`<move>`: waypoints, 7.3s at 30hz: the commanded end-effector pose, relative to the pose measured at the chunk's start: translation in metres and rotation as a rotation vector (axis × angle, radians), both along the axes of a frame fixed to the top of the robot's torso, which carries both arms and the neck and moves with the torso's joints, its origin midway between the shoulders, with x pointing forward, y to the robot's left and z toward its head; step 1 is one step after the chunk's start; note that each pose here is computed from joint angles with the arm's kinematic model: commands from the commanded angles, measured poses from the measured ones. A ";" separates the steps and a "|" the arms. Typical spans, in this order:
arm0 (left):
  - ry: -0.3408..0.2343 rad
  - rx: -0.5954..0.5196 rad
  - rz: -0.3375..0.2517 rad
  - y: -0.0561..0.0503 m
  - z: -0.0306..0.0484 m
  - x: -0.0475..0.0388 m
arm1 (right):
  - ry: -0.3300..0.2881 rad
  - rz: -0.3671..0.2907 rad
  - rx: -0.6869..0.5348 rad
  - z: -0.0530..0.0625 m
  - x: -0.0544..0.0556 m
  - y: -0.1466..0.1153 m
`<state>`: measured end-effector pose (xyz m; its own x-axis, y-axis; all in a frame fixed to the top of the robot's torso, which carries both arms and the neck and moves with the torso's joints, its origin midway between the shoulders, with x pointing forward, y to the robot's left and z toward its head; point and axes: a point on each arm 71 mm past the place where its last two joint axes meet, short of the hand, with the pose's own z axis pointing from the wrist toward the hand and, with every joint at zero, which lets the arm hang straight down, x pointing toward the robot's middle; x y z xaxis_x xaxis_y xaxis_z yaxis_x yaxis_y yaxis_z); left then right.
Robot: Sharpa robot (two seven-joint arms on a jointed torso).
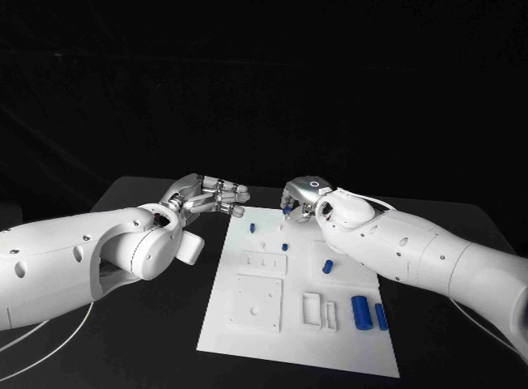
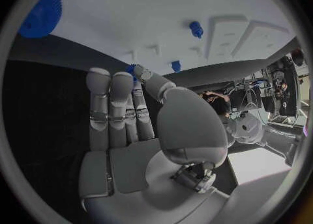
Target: Assemble the parts on the task board
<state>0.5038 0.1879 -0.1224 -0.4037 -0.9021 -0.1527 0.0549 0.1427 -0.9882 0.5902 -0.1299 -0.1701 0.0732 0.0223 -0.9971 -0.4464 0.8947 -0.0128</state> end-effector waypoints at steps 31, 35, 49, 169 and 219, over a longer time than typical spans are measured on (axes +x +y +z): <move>-0.024 0.001 -0.031 -0.007 0.0095 -0.0017 | 0.025 -0.006 -0.048 -0.005 0.002 0.001; -0.025 0.001 -0.030 -0.007 0.0096 -0.0016 | 0.029 -0.013 -0.052 -0.006 0.003 0.000; -0.025 0.002 -0.030 -0.008 0.0095 -0.0009 | 0.041 -0.011 -0.035 -0.008 0.004 0.000; -0.023 0.012 -0.002 0.007 0.0075 0.0044 | 0.294 -0.195 0.116 -0.012 0.004 -0.127; -0.011 0.019 -0.011 0.006 0.0065 0.0039 | 0.218 -0.159 0.061 -0.011 0.004 -0.124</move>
